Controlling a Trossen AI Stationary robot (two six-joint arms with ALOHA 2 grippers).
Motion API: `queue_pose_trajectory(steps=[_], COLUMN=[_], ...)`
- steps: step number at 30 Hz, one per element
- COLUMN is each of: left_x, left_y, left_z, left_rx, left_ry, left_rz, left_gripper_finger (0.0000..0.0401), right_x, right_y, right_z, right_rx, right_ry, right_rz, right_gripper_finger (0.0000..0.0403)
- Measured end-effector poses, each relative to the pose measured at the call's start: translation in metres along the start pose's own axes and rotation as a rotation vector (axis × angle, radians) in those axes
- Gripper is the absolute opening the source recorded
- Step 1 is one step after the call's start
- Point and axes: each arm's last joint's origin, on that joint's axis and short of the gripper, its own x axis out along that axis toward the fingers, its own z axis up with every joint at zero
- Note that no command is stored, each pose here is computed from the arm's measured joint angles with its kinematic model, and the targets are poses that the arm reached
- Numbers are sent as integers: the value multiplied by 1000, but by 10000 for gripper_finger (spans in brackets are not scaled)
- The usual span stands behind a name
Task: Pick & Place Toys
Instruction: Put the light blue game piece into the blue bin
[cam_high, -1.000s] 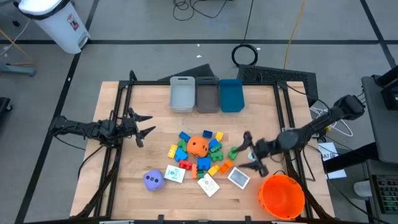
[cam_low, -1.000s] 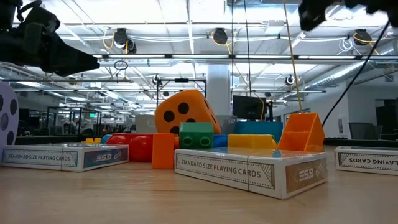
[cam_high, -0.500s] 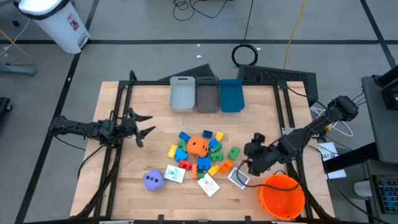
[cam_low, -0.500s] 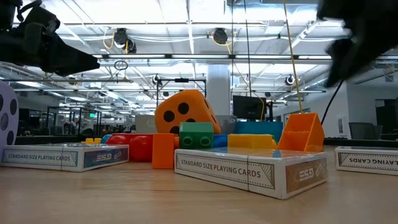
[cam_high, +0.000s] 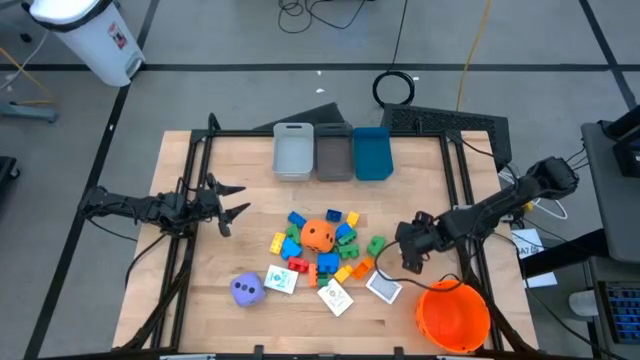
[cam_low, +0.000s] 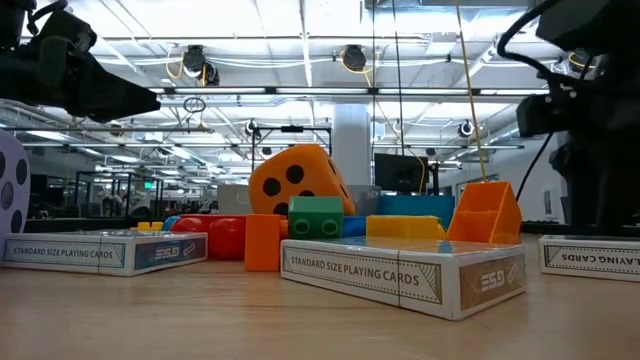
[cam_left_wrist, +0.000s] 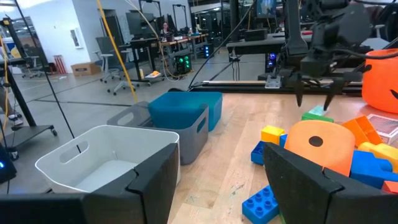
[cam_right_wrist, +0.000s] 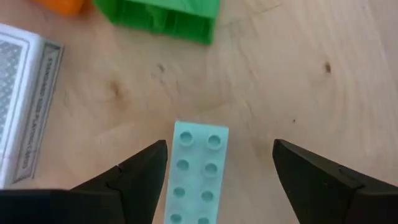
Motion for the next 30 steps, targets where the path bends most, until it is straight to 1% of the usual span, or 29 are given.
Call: queue_pose_trajectory(steps=[7,10,13,19,27,30], left_x=[0,0,0,0,0,0], left_y=[0,0,0,0,0,0], left_z=[0,0,0,0,0,0], left_rx=[0,0,0,0,0,0], left_ry=[0,0,0,1,0,0], left_rz=[0,0,0,1,1,1], left_gripper_finger=[241,241,241,241,241,241], right_x=[11,13,17,21,20,17], right_y=[-4,-5,-5,-8,-18,-24], right_z=[-6,-7,-7,-7,2,7], right_rx=[-4,-12,-40,-72,-66,-59], right_ry=[31,35,31,37,18,-9], right_rz=[66,47,11,-39,-41,-51], right_gripper_finger=[281,280,270,222,143,130])
